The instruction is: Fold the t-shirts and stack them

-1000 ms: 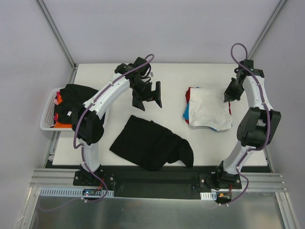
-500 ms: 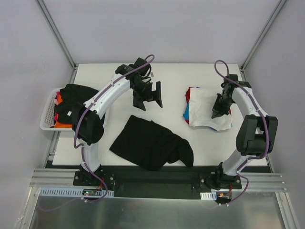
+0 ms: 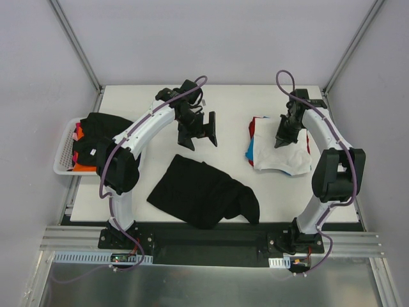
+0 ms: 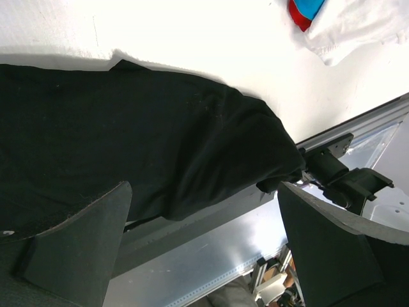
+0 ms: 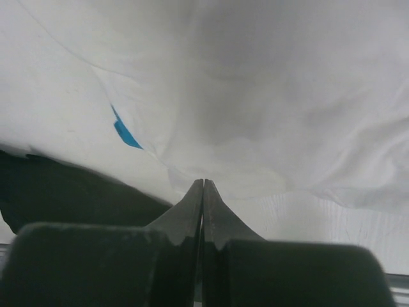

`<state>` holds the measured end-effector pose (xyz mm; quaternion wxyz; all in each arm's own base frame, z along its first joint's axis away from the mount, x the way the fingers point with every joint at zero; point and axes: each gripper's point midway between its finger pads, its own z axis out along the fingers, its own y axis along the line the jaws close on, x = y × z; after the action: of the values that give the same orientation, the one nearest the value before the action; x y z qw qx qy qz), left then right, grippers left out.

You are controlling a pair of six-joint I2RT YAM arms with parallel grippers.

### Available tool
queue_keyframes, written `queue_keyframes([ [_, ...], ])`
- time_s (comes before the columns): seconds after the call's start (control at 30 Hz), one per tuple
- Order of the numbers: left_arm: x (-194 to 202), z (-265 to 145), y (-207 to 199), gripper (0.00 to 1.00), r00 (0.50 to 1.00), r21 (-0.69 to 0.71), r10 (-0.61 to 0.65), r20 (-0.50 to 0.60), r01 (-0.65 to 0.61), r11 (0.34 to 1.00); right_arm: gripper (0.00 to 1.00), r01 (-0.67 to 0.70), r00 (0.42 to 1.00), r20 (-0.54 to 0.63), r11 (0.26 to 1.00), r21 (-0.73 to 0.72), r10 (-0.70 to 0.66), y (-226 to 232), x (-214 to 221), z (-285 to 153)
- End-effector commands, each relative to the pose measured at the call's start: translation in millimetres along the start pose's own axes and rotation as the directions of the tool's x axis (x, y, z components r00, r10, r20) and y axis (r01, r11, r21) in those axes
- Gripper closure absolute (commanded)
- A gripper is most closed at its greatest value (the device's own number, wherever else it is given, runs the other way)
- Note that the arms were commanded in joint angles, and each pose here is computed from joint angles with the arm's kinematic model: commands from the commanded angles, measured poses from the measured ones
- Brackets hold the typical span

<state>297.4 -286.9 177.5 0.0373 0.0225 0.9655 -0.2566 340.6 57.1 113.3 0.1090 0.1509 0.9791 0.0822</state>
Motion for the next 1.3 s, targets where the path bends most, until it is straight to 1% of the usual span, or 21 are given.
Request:
queue_keyframes([
  [0.0, 2.8, -18.7, -9.4, 0.01, 0.999, 0.031, 0.013, 0.036, -0.014, 0.999, 0.99, 0.057, 0.997, 0.057, 0.998, -0.015, -0.056, 11.5, -25.8, -13.0],
  [0.07, 2.9, -17.8, -8.6, 0.01, 0.999, 0.028, 0.012, 0.035, -0.013, 1.0, 0.99, 0.095, 0.992, 0.076, 0.995, 0.028, -0.097, 6.7, -36.3, -14.7],
  [0.13, 3.3, -17.7, -8.6, 0.01, 0.999, 0.029, 0.01, 0.034, -0.011, 1.0, 0.99, 0.103, 0.992, 0.072, 0.992, 0.074, -0.108, -0.1, -38.9, -15.8],
  [0.17, 3.9, -17.9, -8.4, 0.01, 0.999, 0.029, 0.008, 0.033, -0.009, 1.0, 0.99, 0.097, 0.991, 0.079, 0.986, 0.139, -0.109, -11.2, -43.6, -15.1],
  [0.27, 4.1, -15.8, -6.9, 0.01, 1.0, 0.024, 0.007, 0.029, -0.008, 1.0, 0.99, 0.096, 0.991, 0.075, 0.98, 0.174, -0.111, -16.6, -47.9, -14.3],
  [0.47, 2.8, -14.7, -7.1, 0.01, 1.0, 0.024, 0.007, 0.028, -0.007, 1.0, 0.99, 0.099, 0.993, 0.046, 0.982, 0.163, -0.108, -15.3, -43.6, -4.7],
  [0.7, 2.6, -11.0, -5.6, 0.01, 1.0, 0.019, 0.004, 0.018, -0.005, 1.0, 0.99, 0.078, 0.996, -0.058, 0.987, 0.14, -0.07, -17.7, -21.2, 29.3],
  [0.73, 2.9, -11.6, -5.7, 0.01, 1.0, 0.019, 0.004, 0.018, -0.005, 1.0, 0.99, 0.071, 0.994, -0.093, 0.991, 0.117, -0.061, -15.1, -13.8, 37.2],
  [0.87, 2.3, -9.3, -4.5, 0.01, 1.0, 0.016, 0.007, 0.016, -0.007, 1.0, 0.99, 0.05, 0.989, -0.141, 0.994, 0.094, -0.036, -12.7, -4.1, 53.4],
  [1.07, 3.3, -8.6, -1.2, 0.01, 1.0, 0.009, 0.009, 0.01, -0.009, 1.0, 0.99, 0.019, 0.986, -0.168, 0.996, 0.087, -0.004, -15.5, -10.1, 70.4],
  [1.27, 7.6, -8.3, 5.3, 0.01, 1.0, -0.006, 0.006, -0.002, -0.006, 1.0, 0.99, -0.02, 0.99, -0.135, 0.995, 0.093, 0.032, -23.8, -45.7, 71.9],
])
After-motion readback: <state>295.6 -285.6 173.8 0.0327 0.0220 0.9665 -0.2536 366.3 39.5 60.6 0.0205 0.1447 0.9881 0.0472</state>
